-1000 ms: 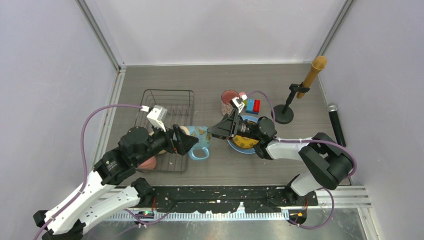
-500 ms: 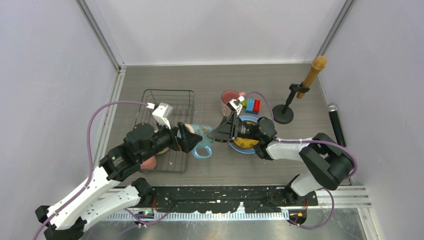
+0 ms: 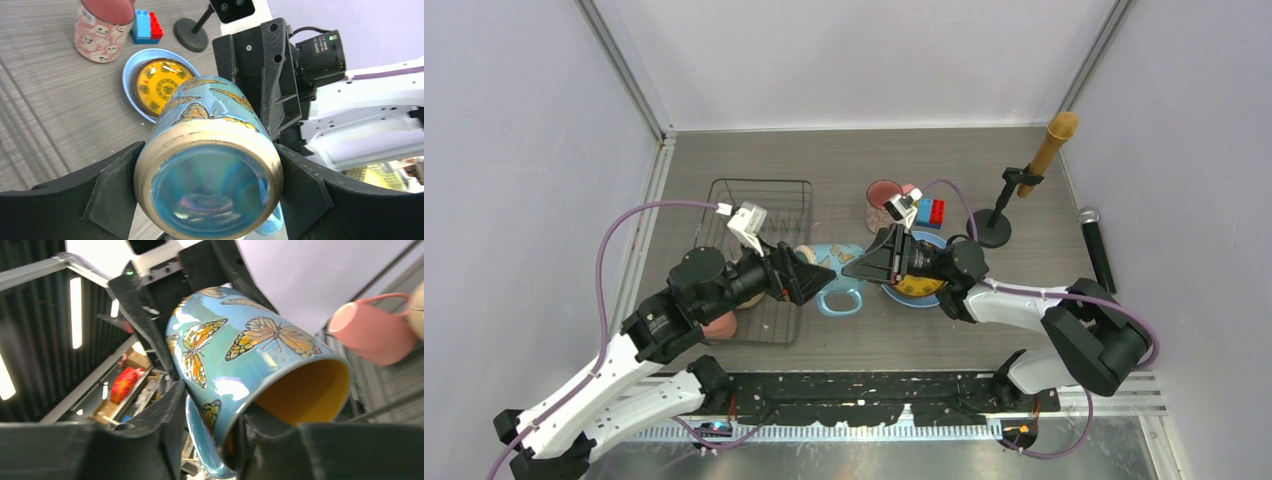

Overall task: Unload the mixed dishes from the dish rack
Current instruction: Place the cup at the center of the board.

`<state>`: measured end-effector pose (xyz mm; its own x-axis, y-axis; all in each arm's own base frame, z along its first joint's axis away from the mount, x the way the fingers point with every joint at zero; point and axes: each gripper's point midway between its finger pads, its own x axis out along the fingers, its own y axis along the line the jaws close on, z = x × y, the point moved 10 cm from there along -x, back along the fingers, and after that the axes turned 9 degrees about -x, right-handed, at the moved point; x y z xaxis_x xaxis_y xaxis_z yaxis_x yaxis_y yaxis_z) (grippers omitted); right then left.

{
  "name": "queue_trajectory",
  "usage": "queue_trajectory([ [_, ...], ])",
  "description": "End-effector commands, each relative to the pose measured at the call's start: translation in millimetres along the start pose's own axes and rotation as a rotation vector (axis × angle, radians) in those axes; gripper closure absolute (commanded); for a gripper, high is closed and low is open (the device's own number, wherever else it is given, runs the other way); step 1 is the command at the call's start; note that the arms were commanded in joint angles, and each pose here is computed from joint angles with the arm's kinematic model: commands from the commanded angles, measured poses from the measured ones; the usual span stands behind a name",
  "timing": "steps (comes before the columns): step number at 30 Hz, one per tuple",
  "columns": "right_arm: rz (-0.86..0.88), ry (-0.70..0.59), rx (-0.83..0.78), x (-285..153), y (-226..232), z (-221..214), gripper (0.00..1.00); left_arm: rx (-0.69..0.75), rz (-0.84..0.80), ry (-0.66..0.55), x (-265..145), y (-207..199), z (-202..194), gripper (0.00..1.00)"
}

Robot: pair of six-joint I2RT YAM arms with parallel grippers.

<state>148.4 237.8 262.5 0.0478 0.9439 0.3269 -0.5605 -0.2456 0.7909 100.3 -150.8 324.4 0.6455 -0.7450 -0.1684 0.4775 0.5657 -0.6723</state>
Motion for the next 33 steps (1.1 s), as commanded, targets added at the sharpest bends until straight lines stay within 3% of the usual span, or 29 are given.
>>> queue_trajectory([
  [1,0.120,-0.039,-0.112,1,31,7,0.76,-0.019,-0.090,-0.155,-7,-18,23,0.98],
  [5,0.131,-0.036,-0.120,2,34,8,0.97,-0.024,-0.086,-0.152,-8,-17,22,0.93],
  [7,0.134,-0.030,-0.123,2,35,8,0.99,-0.027,-0.079,-0.150,-7,-16,22,0.85],
  [9,0.137,-0.028,-0.124,2,36,8,0.99,-0.026,-0.070,-0.142,-7,-15,21,0.64],
  [12,0.137,-0.026,-0.128,2,37,8,0.99,-0.028,-0.027,-0.143,-7,-10,19,0.21],
  [15,0.094,-0.028,-0.157,2,35,9,0.99,-0.046,0.063,-0.155,-10,-2,18,0.02],
  [16,0.031,-0.015,-0.123,3,28,7,0.99,-0.050,0.102,-0.162,-11,2,18,0.01],
  [23,-0.326,-0.009,-0.284,-13,21,7,0.99,-0.080,0.415,-0.166,-22,29,10,0.00],
  [26,-0.527,-0.050,-0.406,-29,27,12,0.99,-0.094,0.462,-0.158,-21,36,4,0.00],
  [30,-0.905,-0.062,-0.443,-56,25,17,0.99,-0.089,0.519,-0.159,-22,42,2,0.00],
  [33,-1.048,-0.019,-0.451,-71,25,14,0.99,-0.085,0.561,-0.160,-22,46,1,0.00],
])
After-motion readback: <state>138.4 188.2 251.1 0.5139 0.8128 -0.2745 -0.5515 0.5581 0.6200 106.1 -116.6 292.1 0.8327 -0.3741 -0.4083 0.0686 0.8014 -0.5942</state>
